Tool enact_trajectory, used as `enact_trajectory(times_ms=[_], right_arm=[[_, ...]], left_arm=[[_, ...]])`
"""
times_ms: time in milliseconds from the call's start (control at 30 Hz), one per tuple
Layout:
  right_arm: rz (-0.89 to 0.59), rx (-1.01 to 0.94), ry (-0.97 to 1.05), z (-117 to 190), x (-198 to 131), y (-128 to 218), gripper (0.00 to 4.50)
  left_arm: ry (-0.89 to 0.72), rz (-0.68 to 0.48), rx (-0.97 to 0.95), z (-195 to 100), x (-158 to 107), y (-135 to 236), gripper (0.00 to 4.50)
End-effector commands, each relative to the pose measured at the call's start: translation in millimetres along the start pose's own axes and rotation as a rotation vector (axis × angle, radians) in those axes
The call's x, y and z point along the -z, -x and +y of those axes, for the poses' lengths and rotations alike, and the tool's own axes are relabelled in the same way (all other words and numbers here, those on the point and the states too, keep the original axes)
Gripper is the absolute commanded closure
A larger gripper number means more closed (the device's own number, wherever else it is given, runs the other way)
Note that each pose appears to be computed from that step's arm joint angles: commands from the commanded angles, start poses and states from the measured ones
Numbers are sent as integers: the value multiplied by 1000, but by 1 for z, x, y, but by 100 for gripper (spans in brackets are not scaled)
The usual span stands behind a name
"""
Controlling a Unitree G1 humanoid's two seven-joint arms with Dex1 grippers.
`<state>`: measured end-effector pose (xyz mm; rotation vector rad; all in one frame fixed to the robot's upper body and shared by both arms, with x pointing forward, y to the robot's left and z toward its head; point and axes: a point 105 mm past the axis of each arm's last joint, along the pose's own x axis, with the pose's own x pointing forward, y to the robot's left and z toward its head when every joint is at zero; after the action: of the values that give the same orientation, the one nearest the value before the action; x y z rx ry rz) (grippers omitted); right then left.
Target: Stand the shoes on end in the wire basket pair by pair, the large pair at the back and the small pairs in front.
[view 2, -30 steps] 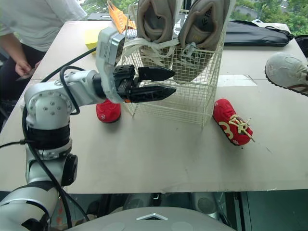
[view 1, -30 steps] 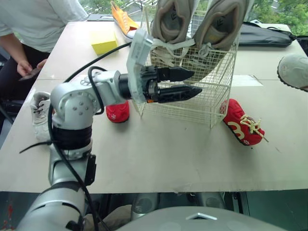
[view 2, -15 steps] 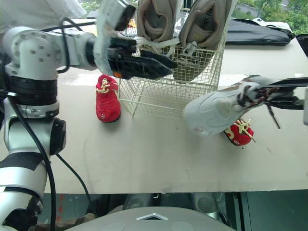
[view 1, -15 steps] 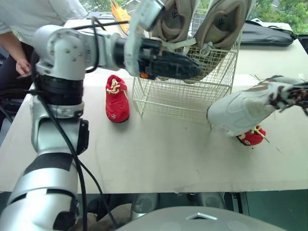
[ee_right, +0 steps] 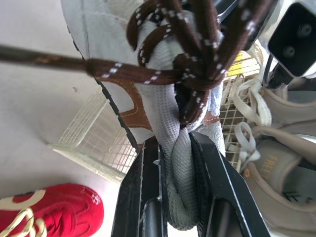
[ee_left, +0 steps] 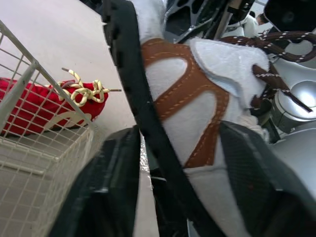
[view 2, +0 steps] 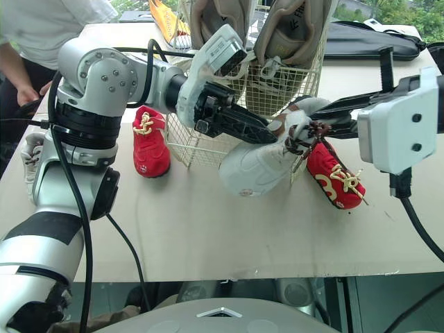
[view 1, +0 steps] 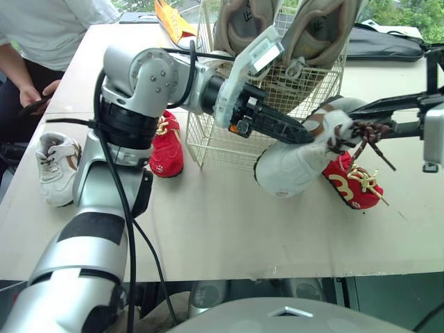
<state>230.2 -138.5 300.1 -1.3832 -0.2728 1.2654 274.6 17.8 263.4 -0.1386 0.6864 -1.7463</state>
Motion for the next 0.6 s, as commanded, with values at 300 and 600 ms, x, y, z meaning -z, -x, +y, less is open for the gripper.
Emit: enact_trajectory(times_ms=[300,600], right_arm=[[30,169,-450,-11,15,16,83],[-394,377,-1348,25,9,11,34]], left_arm=[[-144,-335,43,-13,-12,24,401],[-498,-569,-112,-9,-3,34,401]])
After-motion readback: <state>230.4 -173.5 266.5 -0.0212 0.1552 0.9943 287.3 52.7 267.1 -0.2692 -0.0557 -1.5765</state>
